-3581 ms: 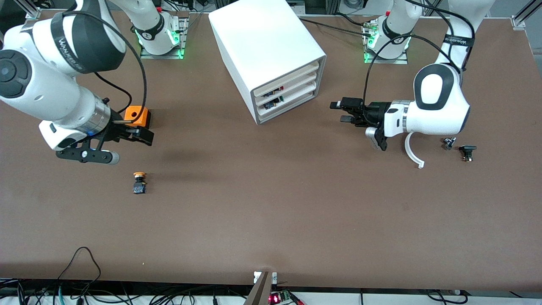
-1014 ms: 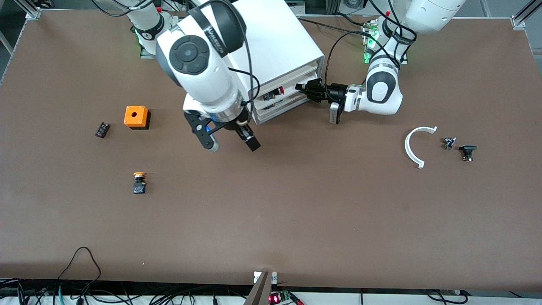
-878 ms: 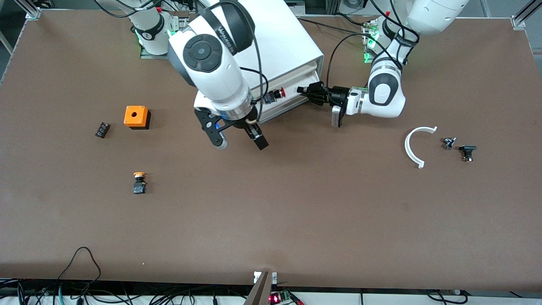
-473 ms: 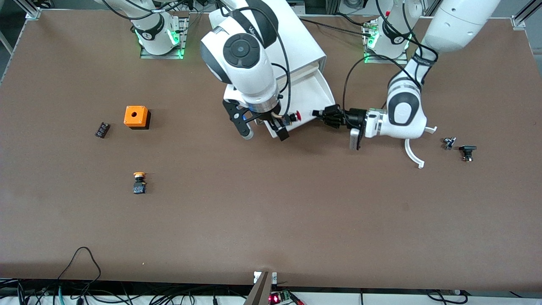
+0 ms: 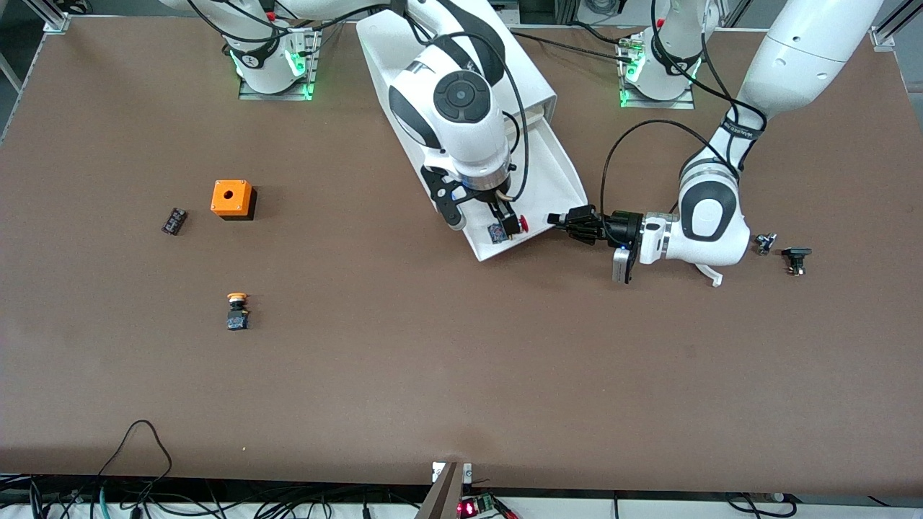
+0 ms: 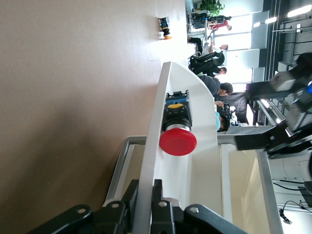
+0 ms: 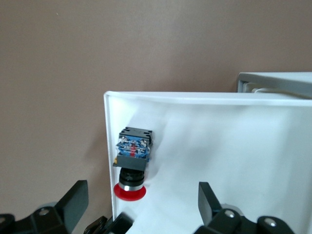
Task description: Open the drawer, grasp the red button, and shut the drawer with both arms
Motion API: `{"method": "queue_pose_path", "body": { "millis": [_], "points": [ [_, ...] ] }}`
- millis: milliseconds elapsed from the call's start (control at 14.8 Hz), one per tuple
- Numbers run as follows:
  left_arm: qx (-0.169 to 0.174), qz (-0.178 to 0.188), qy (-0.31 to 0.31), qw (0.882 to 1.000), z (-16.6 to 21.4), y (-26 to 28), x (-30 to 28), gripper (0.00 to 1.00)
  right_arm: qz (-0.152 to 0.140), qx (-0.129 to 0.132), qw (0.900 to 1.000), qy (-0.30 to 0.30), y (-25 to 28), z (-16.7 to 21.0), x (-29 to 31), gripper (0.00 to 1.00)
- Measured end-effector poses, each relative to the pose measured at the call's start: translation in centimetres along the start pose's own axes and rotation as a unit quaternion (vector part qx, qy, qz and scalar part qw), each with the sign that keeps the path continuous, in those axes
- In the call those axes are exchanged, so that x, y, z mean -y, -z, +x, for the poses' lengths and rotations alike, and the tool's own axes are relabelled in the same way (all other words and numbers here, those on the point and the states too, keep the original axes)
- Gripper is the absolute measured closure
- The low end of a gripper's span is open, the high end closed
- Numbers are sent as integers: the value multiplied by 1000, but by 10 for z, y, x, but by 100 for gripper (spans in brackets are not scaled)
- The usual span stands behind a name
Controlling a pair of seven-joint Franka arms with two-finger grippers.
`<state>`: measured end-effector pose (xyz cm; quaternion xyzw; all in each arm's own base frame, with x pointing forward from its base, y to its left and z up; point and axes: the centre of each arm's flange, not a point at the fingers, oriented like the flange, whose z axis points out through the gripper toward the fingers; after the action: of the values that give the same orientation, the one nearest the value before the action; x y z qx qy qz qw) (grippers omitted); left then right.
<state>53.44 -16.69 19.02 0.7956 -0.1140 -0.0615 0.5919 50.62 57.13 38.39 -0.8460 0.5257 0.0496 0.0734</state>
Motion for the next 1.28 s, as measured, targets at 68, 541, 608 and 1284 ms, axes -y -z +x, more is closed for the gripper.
{"method": "queue_pose_path", "body": {
  "millis": [68, 541, 608, 1284],
  "points": [
    [-3, 8, 4, 1000, 1, 4, 2, 74, 0, 0, 1000, -1, -8, -1, 0, 0],
    [20, 46, 24, 998, 38, 76, -24, 7, 1, -2, 1000, -5, -51, 4, 5, 0],
    [37, 65, 37, 997, 48, 92, -37, 0, 1, -2, 1000, -6, -52, 4, 5, 0],
    [99, 315, 136, 934, 83, 177, -170, 0, 8, -1, 1000, -6, -53, 6, 7, 59]
  ]
}}
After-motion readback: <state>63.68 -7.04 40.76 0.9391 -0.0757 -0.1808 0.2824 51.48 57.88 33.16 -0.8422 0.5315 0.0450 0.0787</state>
